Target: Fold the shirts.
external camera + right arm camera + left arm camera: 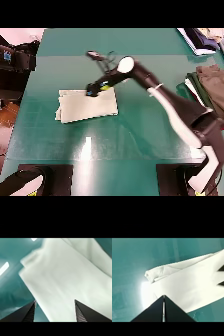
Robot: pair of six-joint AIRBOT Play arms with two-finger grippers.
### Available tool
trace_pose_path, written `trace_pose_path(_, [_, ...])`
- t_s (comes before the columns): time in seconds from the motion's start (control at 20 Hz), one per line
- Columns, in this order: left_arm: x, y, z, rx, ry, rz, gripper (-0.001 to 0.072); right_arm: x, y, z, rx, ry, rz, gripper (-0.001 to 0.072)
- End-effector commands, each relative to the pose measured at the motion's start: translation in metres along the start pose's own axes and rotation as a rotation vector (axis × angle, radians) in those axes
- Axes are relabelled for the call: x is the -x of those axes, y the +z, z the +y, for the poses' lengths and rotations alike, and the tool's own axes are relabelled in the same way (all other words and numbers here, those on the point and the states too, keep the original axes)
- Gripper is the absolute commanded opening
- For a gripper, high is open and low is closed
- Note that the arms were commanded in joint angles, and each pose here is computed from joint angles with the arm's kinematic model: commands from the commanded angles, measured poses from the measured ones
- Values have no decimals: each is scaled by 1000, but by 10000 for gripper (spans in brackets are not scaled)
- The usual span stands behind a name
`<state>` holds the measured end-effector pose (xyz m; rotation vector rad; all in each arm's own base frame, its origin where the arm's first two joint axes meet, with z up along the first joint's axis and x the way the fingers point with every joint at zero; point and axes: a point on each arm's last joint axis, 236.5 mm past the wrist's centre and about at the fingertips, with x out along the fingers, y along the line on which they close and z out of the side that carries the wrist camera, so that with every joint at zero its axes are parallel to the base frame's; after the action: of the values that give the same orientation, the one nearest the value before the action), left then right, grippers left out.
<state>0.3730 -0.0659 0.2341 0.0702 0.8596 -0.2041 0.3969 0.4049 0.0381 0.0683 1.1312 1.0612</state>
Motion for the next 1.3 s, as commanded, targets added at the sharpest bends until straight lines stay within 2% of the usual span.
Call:
trace_pose_path(0.0, [0,0,0,2,0,-1,24,56,-61,-77,-207,-69,84,546])
trace_pose_path(0.1, [0,4,1,2,1,-17,24,71,-85,-112,-350,-103,58,548])
trace_pose_path(0.2, [0,5,0,2,1,-23,24,66,-96,-122,-466,-51,22,642])
trace_pose_path(0.35, [0,5,0,3,-2,-22,24,38,-100,-120,-612,60,-16,643])
trace_pose_path(0.5, [-3,2,-1,4,-5,-11,24,2,-94,-103,-621,144,19,643])
trace_pose_path(0.85, [-5,-9,-1,4,-8,36,24,-67,-59,-58,-525,228,37,639])
trace_pose_path(0.9, [-5,-10,-2,4,-9,41,24,-74,-57,-51,-509,235,44,608])
trace_pose_path(0.95, [-5,-11,-2,4,-9,45,24,-78,-56,-46,-495,239,46,429])
trace_pose_path(1.0, [-5,-12,-2,3,-9,48,24,-80,-53,-42,-479,240,42,211])
trace_pose_path(1.05, [-5,-12,-2,3,-9,48,24,-79,-49,-39,-449,243,34,47])
trace_pose_path(1.1, [-5,-12,-2,0,-9,47,24,-76,-44,-36,-411,248,27,18])
trace_pose_path(1.25, [-5,-15,-2,-3,-10,60,24,-42,-19,-40,-335,221,-22,17])
